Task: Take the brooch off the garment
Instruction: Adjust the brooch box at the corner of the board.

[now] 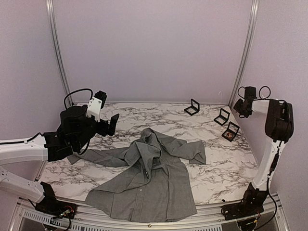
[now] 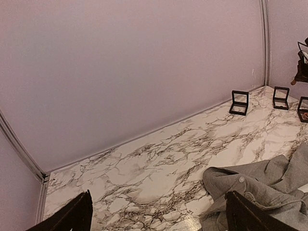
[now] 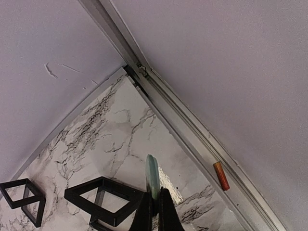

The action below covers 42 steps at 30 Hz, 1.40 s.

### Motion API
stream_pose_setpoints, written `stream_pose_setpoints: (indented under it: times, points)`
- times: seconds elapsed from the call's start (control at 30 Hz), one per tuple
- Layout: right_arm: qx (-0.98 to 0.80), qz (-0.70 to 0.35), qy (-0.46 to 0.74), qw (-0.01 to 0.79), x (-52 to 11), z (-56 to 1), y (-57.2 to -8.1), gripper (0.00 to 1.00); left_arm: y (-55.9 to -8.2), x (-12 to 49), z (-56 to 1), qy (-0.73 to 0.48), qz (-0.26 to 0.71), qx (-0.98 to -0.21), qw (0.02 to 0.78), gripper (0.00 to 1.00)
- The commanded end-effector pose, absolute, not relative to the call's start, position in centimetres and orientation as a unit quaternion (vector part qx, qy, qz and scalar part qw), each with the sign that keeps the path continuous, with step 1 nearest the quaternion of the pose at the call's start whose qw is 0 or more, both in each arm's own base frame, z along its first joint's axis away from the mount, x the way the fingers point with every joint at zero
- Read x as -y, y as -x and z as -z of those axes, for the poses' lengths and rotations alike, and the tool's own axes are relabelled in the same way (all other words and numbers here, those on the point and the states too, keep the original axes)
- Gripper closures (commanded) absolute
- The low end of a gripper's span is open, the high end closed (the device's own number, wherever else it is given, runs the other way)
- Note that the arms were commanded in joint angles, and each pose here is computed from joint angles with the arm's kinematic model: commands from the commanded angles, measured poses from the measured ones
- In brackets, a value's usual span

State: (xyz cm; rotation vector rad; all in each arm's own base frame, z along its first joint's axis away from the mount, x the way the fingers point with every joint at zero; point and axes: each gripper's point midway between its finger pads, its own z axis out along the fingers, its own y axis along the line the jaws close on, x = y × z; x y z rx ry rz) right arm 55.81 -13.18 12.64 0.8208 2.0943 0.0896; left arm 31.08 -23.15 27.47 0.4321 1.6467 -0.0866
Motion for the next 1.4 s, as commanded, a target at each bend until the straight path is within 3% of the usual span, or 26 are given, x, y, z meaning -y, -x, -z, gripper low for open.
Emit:
stream_pose_setpoints:
  times: [0.0, 0.73, 1.17, 1.37]
  points:
    - [-0.861, -0.026, -0.328, 0.388, 13.6, -9.7, -56.4, 1.0, -31.2, 23.1, -28.2, -0.186, 0.042, -0.726, 0.661, 0.01]
    - [-0.893, -0.12, -0.283, 0.329, 8.8, -4.5, -60.3, 1.0, -31.2, 22.7, -28.6, -0.181, 0.036, -0.725, 0.664, 0.01]
    - [-0.903, -0.152, -0.234, 0.326, 1.3, -5.0, -61.4, 1.0, -31.0, 22.5, -28.7, -0.18, 0.039, -0.723, 0.666, 0.01]
    - [-0.902, -0.112, -0.239, 0.342, 2.4, -6.7, -61.2, 1.0, -30.8, 22.2, -29.0, -0.178, 0.041, -0.721, 0.669, 0.01]
